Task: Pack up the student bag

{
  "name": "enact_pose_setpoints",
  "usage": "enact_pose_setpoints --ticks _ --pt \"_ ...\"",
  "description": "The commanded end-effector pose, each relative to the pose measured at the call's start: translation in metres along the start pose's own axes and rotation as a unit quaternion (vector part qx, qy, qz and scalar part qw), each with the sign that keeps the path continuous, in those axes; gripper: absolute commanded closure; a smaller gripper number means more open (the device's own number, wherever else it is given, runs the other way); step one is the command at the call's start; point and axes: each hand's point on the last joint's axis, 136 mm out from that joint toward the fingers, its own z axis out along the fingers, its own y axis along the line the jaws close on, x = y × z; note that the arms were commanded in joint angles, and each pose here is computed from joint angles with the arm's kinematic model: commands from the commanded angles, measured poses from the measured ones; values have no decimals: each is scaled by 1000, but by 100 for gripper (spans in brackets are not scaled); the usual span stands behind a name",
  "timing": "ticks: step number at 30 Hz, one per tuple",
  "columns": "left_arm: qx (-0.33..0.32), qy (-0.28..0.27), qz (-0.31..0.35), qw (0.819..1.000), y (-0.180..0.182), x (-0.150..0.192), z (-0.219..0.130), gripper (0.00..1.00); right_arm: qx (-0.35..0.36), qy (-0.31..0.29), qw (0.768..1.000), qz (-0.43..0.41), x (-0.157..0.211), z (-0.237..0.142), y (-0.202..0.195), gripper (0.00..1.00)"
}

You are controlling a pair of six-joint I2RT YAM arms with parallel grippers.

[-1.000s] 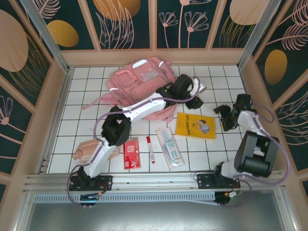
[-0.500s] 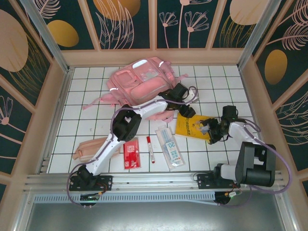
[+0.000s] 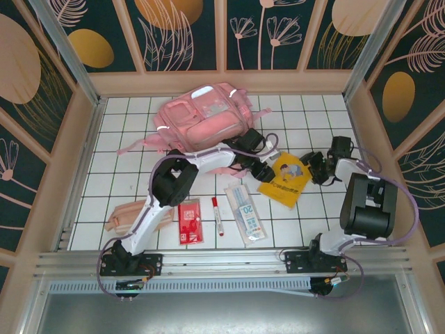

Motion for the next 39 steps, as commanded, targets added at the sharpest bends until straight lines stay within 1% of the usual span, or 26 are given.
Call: enact_pose_setpoints --ticks 1,4,6,7,10,13,15,19,20,22,24,27,28,29,31,35,37,39 --pt "10 3 -63 998 -12 3 -10 50 -25 -18 997 -77 -19 -8 24 41" --pt "9 -4 -119 993 -6 -2 -10 50 43 -22 997 -62 -11 -27 2 39" --pt "25 -8 -158 987 -8 -10 -10 50 77 -9 995 -63 4 -35 -17 39" --pt "35 -9 -169 985 -11 -15 -10 50 83 -1 995 -62 12 -36 -23 39" --pt "53 -11 -205 977 -17 -23 -11 50 63 37 995 -72 38 -30 -31 42" --pt "42 10 -225 973 -13 -19 -7 50 56 58 993 -82 52 -23 -40 47" --pt "32 23 -238 970 -8 -12 -2 50 50 74 992 -87 59 -16 -43 52" --pt "-18 45 -266 963 12 1 6 50 49 99 989 -96 67 -2 -45 63" --pt "-43 47 -275 959 21 4 7 50 56 102 988 -101 68 0 -46 66" --pt "-93 50 -293 950 38 9 6 49 65 107 986 -109 68 4 -48 68" --pt "-100 53 -299 948 41 11 7 49 68 109 985 -113 67 6 -49 70" --pt "-86 58 -301 948 39 13 12 49 70 114 983 -126 64 9 -48 75" --pt "-69 62 -299 950 34 12 15 49 63 119 982 -134 66 10 -46 78" --pt "-36 65 -295 953 24 9 18 50 51 122 982 -138 66 11 -42 79" --pt "50 59 -284 956 -3 -5 19 52 14 135 981 -142 71 15 -31 80" --pt "137 1 -241 961 -40 -50 -8 54 -25 151 977 -149 82 22 -21 83" --pt "171 -30 -228 958 -55 -68 -23 55 -41 152 976 -153 84 23 -17 84" --pt "209 -53 -233 948 -67 -78 -35 56 -51 151 974 -159 85 23 -15 84"
